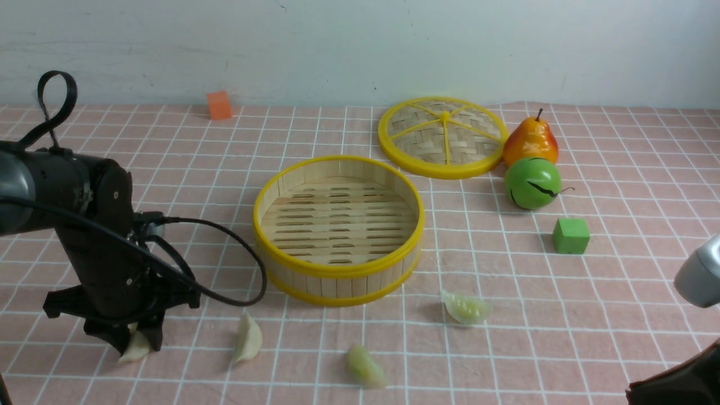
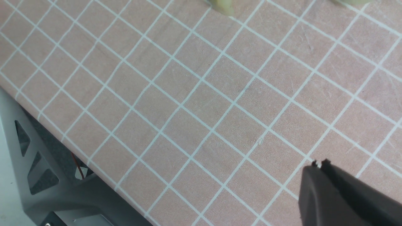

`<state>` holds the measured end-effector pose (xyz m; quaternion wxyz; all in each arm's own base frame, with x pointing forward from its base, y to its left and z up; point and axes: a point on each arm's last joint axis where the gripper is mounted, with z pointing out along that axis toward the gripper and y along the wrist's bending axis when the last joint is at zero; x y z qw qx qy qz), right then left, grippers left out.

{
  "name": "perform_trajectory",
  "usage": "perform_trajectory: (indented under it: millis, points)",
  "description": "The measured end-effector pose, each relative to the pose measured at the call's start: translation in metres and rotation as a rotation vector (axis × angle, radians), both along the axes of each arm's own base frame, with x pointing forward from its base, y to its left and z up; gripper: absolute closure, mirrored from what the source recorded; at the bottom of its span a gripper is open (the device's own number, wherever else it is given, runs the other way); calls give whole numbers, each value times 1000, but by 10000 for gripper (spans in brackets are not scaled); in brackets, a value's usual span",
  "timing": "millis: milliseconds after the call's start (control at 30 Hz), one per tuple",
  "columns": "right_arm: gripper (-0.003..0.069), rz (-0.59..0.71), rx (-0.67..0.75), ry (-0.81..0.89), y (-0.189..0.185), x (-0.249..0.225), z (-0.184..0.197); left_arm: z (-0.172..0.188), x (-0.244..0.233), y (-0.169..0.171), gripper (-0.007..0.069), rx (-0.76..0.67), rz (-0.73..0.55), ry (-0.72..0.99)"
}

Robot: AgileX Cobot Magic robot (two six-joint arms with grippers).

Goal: Put the dumplings into the steamer on the table with the pink tablecloth.
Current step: 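Reach for and grasp a dumpling on the table with the left gripper, then place the dumpling into the bamboo steamer basket with the left gripper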

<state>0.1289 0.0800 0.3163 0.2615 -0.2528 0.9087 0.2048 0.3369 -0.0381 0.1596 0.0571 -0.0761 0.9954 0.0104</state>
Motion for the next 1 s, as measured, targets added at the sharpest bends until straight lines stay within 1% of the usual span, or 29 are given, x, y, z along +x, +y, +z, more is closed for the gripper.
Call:
perform_trajectory:
  millis: [133, 233, 267, 300, 333, 367, 400, 433, 467, 500, 533, 567, 600, 633, 667, 733, 833, 1000]
  points:
    - [656, 0, -11, -4, -1, 0, 0, 9, 4, -3, 368, -7, -1, -1]
    - [655, 0, -10, -4, -1, 0, 0, 45, 14, -22, 368, -16, -67, -73]
    - [655, 0, -10, -4, -1, 0, 0, 50, 16, -25, 368, -19, -73, -89]
    - [654, -1, -11, -6, -1, 0, 0, 73, 20, -45, 368, -31, -127, -149]
    - [652, -2, -10, -8, -1, 1, 0, 87, 23, -60, 368, -45, -163, -195]
    - [652, -2, -10, -8, -1, 1, 0, 90, 24, -63, 368, -48, -171, -205]
    - [651, -2, -10, -9, -1, 1, 0, 104, 27, -80, 368, -65, -210, -252]
    - [650, -3, -9, -10, -1, 1, 0, 119, 30, -105, 368, -91, -263, -309]
    - [649, -3, -9, -10, -1, 1, 0, 130, 34, -119, 368, -109, -291, -348]
    - [648, -3, -9, -10, -1, 1, 0, 131, 35, -129, 368, -117, -311, -354]
    - [646, -3, -9, -10, -1, 1, 0, 140, 41, -153, 368, -144, -352, -396]
    - [646, -3, -9, -10, -1, 1, 0, 140, 43, -159, 368, -149, -362, -401]
    - [645, -3, -9, -10, -1, 1, 0, 134, 54, -183, 369, -167, -393, -411]
    - [645, -3, -9, -10, -1, 1, 0, 137, 56, -186, 369, -173, -395, -422]
    - [644, -3, -9, -10, -1, 1, 0, 124, 70, -202, 369, -184, -390, -420]
    - [641, -2, -10, -8, -1, 1, 0, 114, 87, -213, 369, -197, -367, -429]
    - [636, 8, -18, 13, -1, -1, -1, 87, 111, -220, 369, -189, -326, -405]
    - [630, 19, -28, 35, -1, -3, -2, 46, 131, -222, 368, -159, -296, -347]
